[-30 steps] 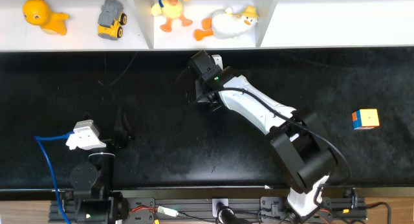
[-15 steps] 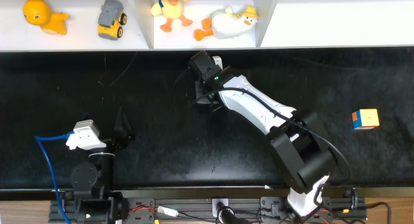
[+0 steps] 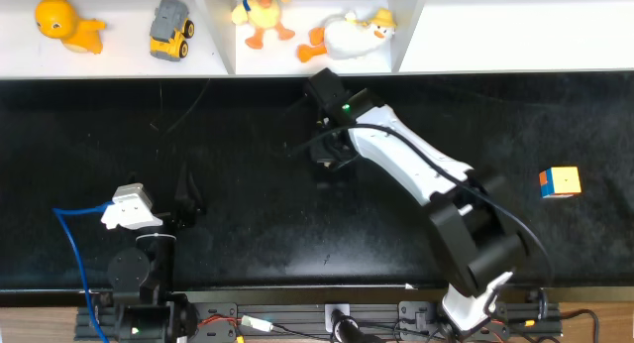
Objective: Store Toys
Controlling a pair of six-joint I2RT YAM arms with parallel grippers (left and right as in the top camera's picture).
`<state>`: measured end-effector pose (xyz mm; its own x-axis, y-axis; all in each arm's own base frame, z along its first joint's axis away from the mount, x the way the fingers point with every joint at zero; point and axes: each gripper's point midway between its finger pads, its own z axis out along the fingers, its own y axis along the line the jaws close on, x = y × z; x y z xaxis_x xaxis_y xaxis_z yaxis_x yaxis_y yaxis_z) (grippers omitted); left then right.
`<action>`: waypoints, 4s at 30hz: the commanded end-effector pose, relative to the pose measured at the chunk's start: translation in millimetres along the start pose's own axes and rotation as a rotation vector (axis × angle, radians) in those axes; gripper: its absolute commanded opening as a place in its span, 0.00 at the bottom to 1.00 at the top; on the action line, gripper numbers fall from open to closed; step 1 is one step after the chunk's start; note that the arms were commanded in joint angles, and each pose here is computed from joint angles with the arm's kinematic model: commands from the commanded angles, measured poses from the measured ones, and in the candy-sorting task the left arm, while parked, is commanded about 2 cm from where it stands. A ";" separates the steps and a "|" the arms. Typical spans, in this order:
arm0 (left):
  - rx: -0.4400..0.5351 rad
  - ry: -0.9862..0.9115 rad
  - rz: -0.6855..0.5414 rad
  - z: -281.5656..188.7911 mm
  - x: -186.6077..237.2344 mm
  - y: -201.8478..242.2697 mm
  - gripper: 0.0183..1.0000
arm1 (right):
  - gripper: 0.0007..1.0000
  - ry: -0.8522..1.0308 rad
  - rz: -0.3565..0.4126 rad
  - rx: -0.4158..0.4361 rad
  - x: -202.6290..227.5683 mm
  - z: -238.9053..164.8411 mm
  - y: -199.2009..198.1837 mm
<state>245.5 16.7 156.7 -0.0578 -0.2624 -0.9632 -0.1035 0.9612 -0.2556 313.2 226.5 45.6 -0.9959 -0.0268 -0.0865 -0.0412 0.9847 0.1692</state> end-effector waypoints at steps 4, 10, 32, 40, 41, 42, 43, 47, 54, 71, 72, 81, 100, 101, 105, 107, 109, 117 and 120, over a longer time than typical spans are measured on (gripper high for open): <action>-0.007 -0.011 -0.018 -0.3 -1.0 1.5 1.00 | 0.05 -0.151 0.074 0.080 -7.8 -90.3 -38.2; -0.007 -0.011 -0.018 -0.3 -1.0 1.5 1.00 | 0.04 -0.165 0.223 0.158 0.4 -130.2 -102.0; -0.007 -0.011 -0.018 -0.3 -1.0 1.5 1.00 | 0.04 -0.463 0.217 0.293 -100.1 -154.5 -242.6; -0.007 -0.011 -0.018 -0.3 -1.0 1.5 1.00 | 0.05 -0.532 0.160 0.243 -141.4 -129.7 -239.9; -0.007 -0.011 -0.018 -0.3 -1.0 1.5 1.00 | 0.04 -0.547 0.155 0.228 -147.4 -127.5 -238.2; -0.006 -0.011 -0.018 -0.3 -1.0 1.4 1.00 | 0.04 -0.563 0.151 0.217 -152.9 -126.1 -236.8; -0.007 -0.011 -0.018 -0.3 -1.0 1.5 1.00 | 0.04 -0.573 0.148 0.209 -156.4 -125.1 -235.7; -0.007 -0.011 -0.018 -0.3 -1.0 1.5 1.00 | 0.04 -0.614 0.073 0.145 -175.1 -117.6 -224.3; -0.007 -0.011 -0.018 -0.3 -1.0 1.5 1.00 | 0.04 -0.669 0.050 0.121 -193.1 -112.7 -218.0; -0.007 -0.011 -0.018 -0.3 -1.0 1.5 1.00 | 0.74 -0.706 -0.050 0.113 -201.9 -117.2 -202.1; -0.006 -0.011 -0.018 -0.3 -1.0 1.4 1.00 | 0.79 -0.706 -0.044 0.111 -201.8 -117.3 -201.9; -0.007 -0.011 -0.018 -0.3 -1.0 1.5 1.00 | 1.00 -0.662 0.185 0.213 -155.6 -163.3 -222.0; -0.007 -0.011 -0.018 -0.3 -1.0 1.5 1.00 | 1.00 -0.398 1.218 0.419 72.7 -211.2 -363.7; -0.007 -0.011 -0.018 -0.3 -1.0 1.5 1.00 | 1.00 -0.393 1.235 0.415 75.6 -206.5 -367.5; -0.007 -0.011 -0.018 -0.3 -1.0 1.5 1.00 | 1.00 -0.405 1.369 0.391 88.1 -178.3 -387.5; -0.007 -0.011 -0.018 -0.3 -1.0 1.5 1.00 | 1.00 -0.434 1.427 0.386 89.8 -167.9 -395.6; -0.007 -0.011 -0.018 -0.3 -1.1 1.5 1.00 | 1.00 -0.477 1.440 0.385 87.6 -155.2 -405.8; -0.007 -0.011 -0.018 -0.3 -1.0 1.5 1.00 | 0.99 -0.628 1.425 0.364 68.1 -140.2 -424.0; -0.007 -0.011 -0.018 -0.3 -1.0 1.5 1.00 | 1.00 -0.632 1.425 0.364 65.2 -132.7 -428.1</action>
<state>245.5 16.7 156.4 -0.0578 -0.2624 -0.9632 -0.1035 0.9612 -0.2556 256.1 -218.7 108.0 -0.0118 0.8827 -0.4698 0.9577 0.1450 0.2484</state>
